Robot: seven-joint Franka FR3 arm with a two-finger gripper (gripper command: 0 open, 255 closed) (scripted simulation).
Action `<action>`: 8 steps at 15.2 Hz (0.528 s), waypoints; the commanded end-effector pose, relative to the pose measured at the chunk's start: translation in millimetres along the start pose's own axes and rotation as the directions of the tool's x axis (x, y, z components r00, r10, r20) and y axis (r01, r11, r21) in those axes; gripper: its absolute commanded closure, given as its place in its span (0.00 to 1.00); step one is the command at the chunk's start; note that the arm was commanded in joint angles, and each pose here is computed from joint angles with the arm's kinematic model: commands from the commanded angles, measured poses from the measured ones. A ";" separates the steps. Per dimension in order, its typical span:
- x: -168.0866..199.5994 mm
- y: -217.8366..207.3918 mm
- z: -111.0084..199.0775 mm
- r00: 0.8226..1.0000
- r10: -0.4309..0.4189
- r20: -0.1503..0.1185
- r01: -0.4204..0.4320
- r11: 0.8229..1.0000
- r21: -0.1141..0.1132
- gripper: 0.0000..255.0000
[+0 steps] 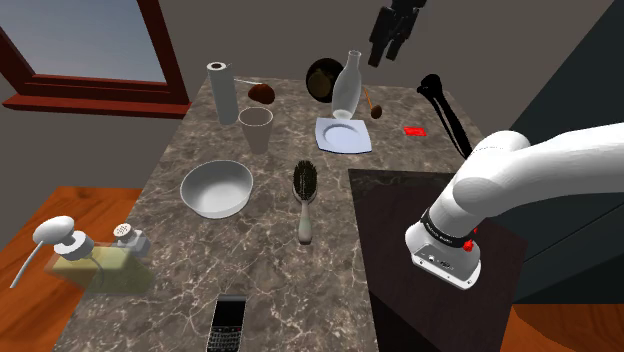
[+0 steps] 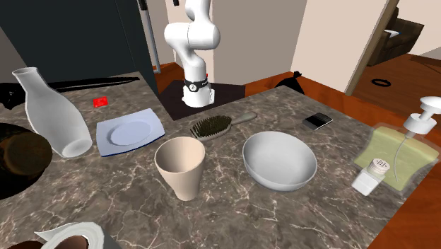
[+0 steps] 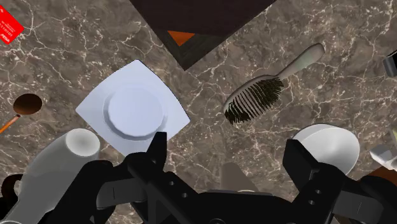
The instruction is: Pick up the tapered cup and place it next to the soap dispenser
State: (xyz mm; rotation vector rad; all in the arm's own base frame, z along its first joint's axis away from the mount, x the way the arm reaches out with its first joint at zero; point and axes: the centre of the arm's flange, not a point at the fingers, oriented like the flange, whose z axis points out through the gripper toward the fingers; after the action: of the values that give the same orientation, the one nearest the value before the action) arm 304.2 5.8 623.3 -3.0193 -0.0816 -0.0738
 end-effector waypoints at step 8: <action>76.2 -9.6 55.1 1.000 0.002 0.017 -0.002 1.000 0.004 0.00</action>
State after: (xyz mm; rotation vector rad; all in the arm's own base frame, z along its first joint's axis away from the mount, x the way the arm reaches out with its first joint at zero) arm 371.4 22.6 583.3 -3.0169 -0.0815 -0.0498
